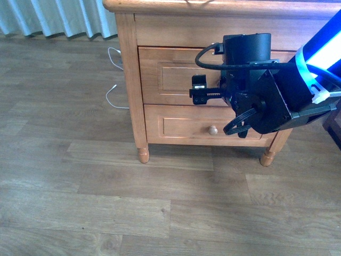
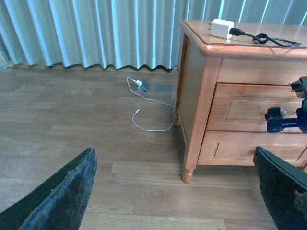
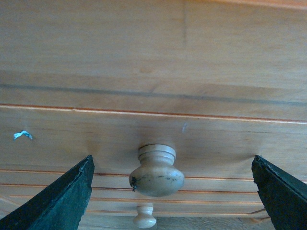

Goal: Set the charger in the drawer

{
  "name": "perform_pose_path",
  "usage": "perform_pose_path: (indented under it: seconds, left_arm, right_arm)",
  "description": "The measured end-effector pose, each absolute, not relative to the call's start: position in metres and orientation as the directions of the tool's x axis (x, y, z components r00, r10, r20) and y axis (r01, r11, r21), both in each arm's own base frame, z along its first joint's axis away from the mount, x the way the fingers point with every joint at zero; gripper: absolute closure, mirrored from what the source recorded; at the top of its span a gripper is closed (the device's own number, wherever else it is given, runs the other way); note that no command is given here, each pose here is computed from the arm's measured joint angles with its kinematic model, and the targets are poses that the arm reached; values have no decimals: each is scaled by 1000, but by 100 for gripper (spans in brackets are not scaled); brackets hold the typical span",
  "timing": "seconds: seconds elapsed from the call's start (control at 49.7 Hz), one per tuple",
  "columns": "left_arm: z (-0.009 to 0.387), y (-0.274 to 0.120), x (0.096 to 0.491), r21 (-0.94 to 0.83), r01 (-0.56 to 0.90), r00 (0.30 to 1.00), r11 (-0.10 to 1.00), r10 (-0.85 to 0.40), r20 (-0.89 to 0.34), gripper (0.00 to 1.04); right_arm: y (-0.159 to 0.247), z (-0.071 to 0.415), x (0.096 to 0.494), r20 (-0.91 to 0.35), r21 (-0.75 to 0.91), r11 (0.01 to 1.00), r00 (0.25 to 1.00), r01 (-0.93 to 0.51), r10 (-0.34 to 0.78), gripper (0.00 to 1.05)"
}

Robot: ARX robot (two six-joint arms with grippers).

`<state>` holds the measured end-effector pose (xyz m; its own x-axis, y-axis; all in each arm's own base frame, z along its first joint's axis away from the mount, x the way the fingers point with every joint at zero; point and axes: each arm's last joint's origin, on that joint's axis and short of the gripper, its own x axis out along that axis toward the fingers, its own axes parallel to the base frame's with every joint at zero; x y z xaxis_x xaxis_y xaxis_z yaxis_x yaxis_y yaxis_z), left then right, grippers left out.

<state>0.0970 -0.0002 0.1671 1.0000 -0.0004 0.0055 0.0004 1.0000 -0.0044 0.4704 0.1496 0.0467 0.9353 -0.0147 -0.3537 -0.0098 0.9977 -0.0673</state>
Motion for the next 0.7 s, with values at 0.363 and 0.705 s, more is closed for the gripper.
perform_pose_path:
  seconds: [0.363,0.705]
  left_arm:
    - [167,0,97,-4,0,1000,1000,0,6,6]
    - [167,0,97,-4,0,1000,1000,0,6,6]
  right_arm:
    - [160,49,469,-333,-56,998,943,-31,10,8]
    - [160,49,469,-331,-65,998,944,-26,3,30]
